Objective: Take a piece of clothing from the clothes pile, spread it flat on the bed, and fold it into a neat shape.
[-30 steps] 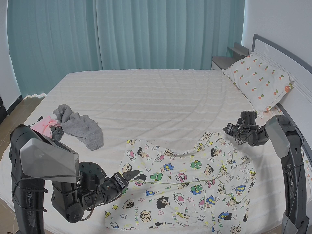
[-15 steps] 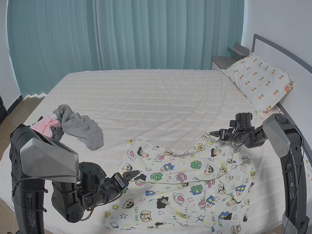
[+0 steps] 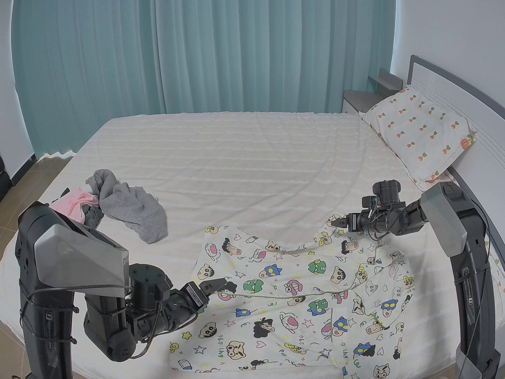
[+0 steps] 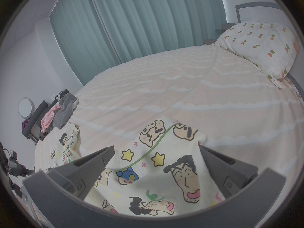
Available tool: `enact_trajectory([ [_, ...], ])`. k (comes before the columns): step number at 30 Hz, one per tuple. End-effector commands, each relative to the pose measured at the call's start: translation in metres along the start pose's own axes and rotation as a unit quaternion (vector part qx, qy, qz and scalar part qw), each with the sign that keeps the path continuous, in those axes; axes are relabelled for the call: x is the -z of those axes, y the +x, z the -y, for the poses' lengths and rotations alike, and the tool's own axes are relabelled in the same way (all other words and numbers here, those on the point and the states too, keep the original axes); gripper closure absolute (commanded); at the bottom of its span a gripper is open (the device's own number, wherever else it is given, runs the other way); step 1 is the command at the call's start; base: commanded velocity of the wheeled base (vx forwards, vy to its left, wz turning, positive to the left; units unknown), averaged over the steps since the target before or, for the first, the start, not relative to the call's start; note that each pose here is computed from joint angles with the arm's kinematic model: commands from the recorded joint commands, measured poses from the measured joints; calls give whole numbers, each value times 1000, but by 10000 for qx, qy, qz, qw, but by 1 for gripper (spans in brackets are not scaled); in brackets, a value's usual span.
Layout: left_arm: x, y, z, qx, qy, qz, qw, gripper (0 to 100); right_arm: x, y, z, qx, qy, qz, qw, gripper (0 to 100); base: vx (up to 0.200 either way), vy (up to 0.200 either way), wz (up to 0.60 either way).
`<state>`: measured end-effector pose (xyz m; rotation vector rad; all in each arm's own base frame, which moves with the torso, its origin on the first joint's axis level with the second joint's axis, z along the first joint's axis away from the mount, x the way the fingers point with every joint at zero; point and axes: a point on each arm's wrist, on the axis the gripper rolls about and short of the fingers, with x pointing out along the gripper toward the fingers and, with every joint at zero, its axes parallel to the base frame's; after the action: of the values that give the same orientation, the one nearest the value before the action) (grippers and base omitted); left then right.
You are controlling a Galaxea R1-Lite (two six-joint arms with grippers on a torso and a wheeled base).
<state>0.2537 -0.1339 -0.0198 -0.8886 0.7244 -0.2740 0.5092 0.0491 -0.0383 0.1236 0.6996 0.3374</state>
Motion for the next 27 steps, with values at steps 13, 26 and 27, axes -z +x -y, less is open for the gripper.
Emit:
enact_trajectory([
  [13, 1, 1, 1, 45, 16, 47, 10000, 0, 4, 4, 17, 90, 42, 41, 9999, 100, 0, 0, 0],
  [26, 1, 2, 1, 51, 24, 51, 10000, 0, -14, -6, 21, -117, 406, 720, 9965, 100, 0, 0, 0],
  [27, 1, 2, 1, 45, 23, 47, 10000, 0, -15, -6, 21, -118, 450, 771, 9959, 100, 0, 0, 0],
])
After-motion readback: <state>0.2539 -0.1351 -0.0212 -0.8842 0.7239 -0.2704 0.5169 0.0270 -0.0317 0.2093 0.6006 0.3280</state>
